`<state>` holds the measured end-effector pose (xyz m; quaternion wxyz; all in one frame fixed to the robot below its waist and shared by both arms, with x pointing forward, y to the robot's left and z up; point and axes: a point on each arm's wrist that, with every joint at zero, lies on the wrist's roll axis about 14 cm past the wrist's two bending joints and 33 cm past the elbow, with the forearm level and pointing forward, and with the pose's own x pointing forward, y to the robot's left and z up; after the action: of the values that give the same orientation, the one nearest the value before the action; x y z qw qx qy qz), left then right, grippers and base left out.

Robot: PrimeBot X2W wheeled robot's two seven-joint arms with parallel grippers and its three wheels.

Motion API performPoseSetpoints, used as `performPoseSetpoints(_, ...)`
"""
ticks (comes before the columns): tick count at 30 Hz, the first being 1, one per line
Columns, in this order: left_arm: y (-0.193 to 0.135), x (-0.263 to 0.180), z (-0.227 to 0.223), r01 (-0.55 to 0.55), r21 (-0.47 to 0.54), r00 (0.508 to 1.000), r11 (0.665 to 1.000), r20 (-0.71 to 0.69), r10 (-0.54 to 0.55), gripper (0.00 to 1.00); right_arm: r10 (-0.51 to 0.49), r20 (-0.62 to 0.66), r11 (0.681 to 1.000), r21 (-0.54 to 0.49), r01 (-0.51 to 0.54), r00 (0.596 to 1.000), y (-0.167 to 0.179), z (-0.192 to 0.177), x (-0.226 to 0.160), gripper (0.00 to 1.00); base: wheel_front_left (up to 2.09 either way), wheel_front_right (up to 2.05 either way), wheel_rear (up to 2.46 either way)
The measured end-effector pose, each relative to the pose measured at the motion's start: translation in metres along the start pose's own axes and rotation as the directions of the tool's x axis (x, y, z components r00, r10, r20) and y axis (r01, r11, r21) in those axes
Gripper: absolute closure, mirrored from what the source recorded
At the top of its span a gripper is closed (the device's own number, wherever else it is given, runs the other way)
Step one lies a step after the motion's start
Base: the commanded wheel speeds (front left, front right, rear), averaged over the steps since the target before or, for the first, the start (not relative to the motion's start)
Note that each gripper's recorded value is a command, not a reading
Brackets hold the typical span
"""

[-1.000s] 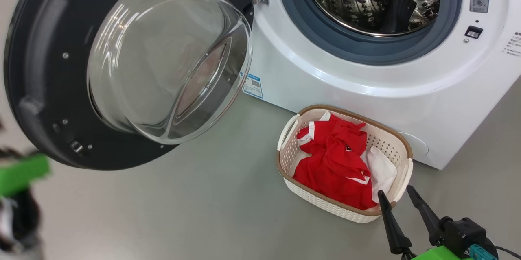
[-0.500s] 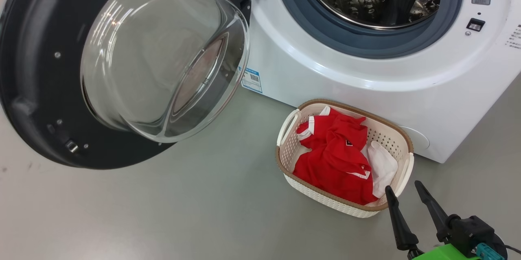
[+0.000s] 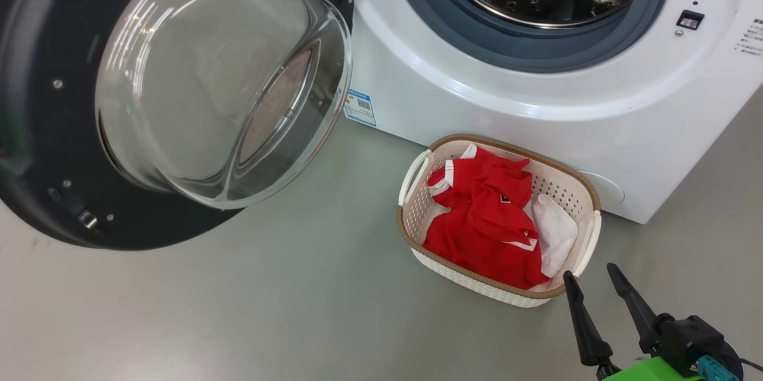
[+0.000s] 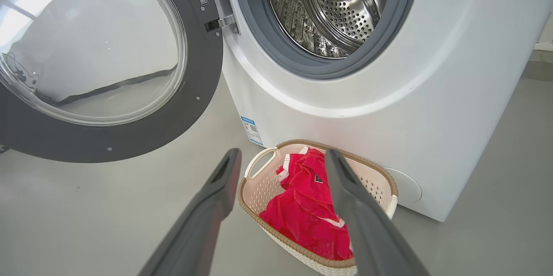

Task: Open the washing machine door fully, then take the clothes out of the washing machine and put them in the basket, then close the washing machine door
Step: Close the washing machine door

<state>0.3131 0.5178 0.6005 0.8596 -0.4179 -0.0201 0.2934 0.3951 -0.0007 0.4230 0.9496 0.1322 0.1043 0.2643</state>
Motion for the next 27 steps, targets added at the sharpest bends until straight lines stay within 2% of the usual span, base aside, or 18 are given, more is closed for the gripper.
performPoseSetpoints(5,-0.012,0.002,-0.028,0.04,-0.004,0.986,0.999,-0.164,-0.04,1.0,-0.005,-0.001,1.0,0.001,0.005,1.0,-0.002,0.0,-0.001,0.0,0.0,0.0,0.0)
performPoseSetpoints(15,-0.035,-0.019,-0.04,0.175,0.023,0.935,0.984,-0.318,-0.159,1.0,-0.01,0.015,1.0,-0.009,0.01,1.0,-0.002,0.006,-0.003,0.0,0.0,0.0,0.0)
performPoseSetpoints(20,-0.054,-0.031,-0.051,0.266,0.036,0.892,0.963,-0.389,-0.232,1.0,-0.013,0.027,1.0,-0.013,0.014,1.0,-0.002,0.01,-0.005,0.0,0.0,0.0,0.0)
performPoseSetpoints(27,-0.087,-0.049,-0.08,0.404,0.006,0.801,0.915,-0.486,-0.35,1.0,-0.025,0.042,1.0,-0.016,0.026,0.999,-0.005,0.016,-0.009,0.0,0.0,0.0,0.0)
